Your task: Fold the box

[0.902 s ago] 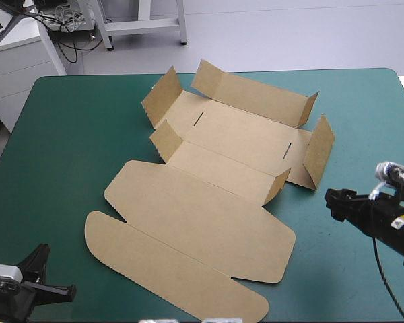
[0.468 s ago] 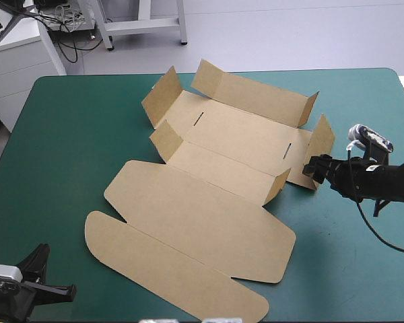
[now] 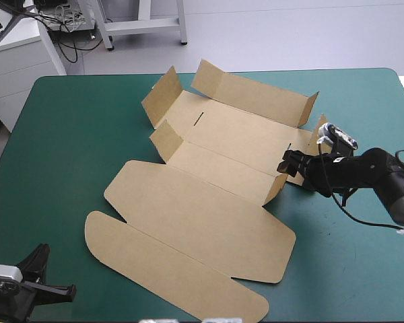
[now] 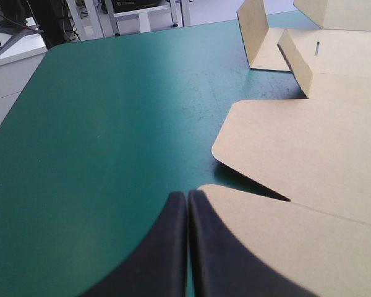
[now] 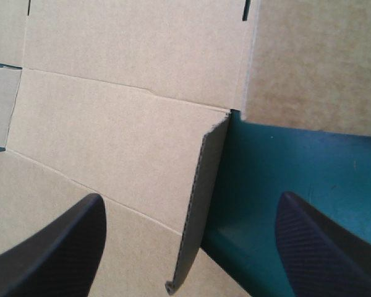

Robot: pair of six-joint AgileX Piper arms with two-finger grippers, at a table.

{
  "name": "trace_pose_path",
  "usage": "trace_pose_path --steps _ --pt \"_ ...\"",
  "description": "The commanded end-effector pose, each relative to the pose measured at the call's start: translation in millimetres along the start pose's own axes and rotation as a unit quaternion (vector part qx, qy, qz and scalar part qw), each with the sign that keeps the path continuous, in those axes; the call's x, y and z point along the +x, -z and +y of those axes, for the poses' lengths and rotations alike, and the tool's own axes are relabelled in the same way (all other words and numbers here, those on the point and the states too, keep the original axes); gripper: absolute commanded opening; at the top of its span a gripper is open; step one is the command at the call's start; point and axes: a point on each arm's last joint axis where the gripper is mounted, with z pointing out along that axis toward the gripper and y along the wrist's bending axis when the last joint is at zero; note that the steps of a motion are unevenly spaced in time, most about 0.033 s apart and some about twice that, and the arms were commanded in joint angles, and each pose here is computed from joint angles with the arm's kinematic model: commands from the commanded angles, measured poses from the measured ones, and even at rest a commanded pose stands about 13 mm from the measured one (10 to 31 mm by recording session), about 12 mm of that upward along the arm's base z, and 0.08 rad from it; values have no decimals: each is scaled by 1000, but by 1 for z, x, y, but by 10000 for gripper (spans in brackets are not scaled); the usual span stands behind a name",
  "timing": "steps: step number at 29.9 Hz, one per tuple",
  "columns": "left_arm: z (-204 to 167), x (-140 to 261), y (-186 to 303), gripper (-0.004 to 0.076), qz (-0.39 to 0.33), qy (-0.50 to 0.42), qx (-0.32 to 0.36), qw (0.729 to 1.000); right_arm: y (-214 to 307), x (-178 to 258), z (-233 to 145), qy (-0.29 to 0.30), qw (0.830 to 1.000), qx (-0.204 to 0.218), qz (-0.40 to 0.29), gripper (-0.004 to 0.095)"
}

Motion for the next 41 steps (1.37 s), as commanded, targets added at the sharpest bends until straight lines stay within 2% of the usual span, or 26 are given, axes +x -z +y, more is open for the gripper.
trace_pose_path --steps 1,8,13,17,20,26,33,37,41 --pt "0 -12 7 -10 -55 3 4 998 -3 -9 17 -10 1000 -14 -13 701" --pt "0 -12 7 -10 -55 3 4 998 -34 -9 27 -39 999 24 27 688" --pt "0 -12 7 -10 -55 3 4 998 -44 -6 22 -63 995 53 61 546" --pt "0 -12 7 -10 -55 3 4 998 -46 -4 21 -65 994 58 72 299" --pt "0 -12 7 -10 -55 3 4 998 -46 -4 21 -65 994 58 73 6" --pt "0 -12 7 -10 -55 3 4 998 -46 -4 21 -49 995 55 72 -3" --pt "0 -12 7 -10 -55 4 4 998 -46 -5 21 16 996 51 76 -3" --pt "0 -12 7 -10 -55 4 4 998 -43 -8 23 94 991 52 78 -1" --pt "0 -12 7 -10 -55 4 4 998 -32 -20 32 184 979 61 67 0"
